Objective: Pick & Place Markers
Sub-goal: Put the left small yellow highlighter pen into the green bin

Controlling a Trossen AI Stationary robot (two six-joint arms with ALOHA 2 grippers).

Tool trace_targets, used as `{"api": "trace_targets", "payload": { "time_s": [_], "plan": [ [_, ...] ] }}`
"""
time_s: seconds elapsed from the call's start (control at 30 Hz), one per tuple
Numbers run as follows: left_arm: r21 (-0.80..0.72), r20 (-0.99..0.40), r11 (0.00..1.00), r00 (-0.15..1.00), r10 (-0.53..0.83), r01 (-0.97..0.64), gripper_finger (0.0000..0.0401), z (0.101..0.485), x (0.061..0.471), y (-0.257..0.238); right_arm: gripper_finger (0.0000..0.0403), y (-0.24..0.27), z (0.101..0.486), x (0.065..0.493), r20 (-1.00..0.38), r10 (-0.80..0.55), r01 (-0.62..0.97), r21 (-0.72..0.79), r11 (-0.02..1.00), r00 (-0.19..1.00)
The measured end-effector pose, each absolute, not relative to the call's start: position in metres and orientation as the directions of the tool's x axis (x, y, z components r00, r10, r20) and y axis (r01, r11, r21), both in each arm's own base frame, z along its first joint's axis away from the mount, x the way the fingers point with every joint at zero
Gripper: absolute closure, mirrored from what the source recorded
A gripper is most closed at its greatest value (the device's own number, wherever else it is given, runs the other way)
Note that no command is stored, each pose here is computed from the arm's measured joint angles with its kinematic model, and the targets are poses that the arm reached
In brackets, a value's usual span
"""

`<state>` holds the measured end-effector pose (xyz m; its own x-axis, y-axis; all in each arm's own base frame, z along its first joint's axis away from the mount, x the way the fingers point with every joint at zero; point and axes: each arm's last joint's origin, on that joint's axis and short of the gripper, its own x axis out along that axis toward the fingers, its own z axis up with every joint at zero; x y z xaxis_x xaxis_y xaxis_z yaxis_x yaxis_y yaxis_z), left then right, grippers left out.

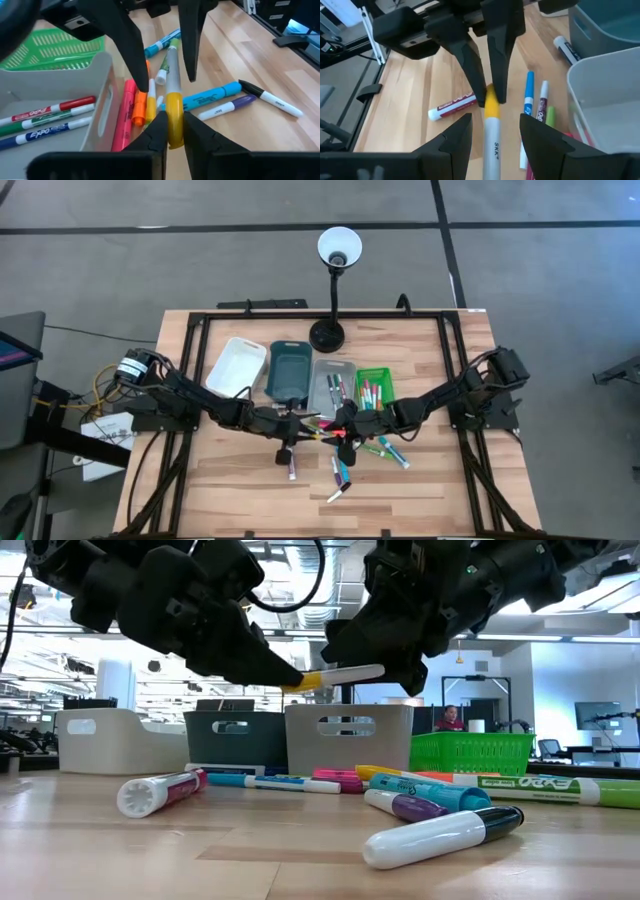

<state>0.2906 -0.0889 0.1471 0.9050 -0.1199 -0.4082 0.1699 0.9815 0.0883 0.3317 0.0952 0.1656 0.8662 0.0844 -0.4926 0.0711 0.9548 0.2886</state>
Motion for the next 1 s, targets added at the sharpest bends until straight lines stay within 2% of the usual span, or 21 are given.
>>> {"api": "trace_targets", "payload": {
  "time_s": [0.17,0.47,0.77,1.0],
  "plan": [
    [0.09,-0.407,0.982,0.906,-0.114,0.164,0.0363,0.1472,0.2907,-0.0886,0.0251,0.0943,0.1646,0.3312,-0.503,0.077,0.079,0.283,0.956,0.861],
    [0.106,-0.398,0.986,0.914,-0.073,0.125,0.0362,0.1478,0.2911,-0.0875,0.0293,0.0943,0.1646,0.3312,-0.504,0.077,0.08,0.282,0.956,0.86],
    [0.105,-0.384,0.987,0.921,-0.071,0.12,0.0362,0.1492,0.2916,-0.0877,0.031,0.0929,0.163,0.3304,-0.521,0.063,0.095,0.271,0.958,0.851],
    [0.106,-0.384,0.988,0.921,-0.066,0.116,0.0358,0.1492,0.2917,-0.0873,0.0348,0.0881,0.1632,0.3317,-0.52,0.054,0.106,0.273,0.956,0.852]
  ]
}}
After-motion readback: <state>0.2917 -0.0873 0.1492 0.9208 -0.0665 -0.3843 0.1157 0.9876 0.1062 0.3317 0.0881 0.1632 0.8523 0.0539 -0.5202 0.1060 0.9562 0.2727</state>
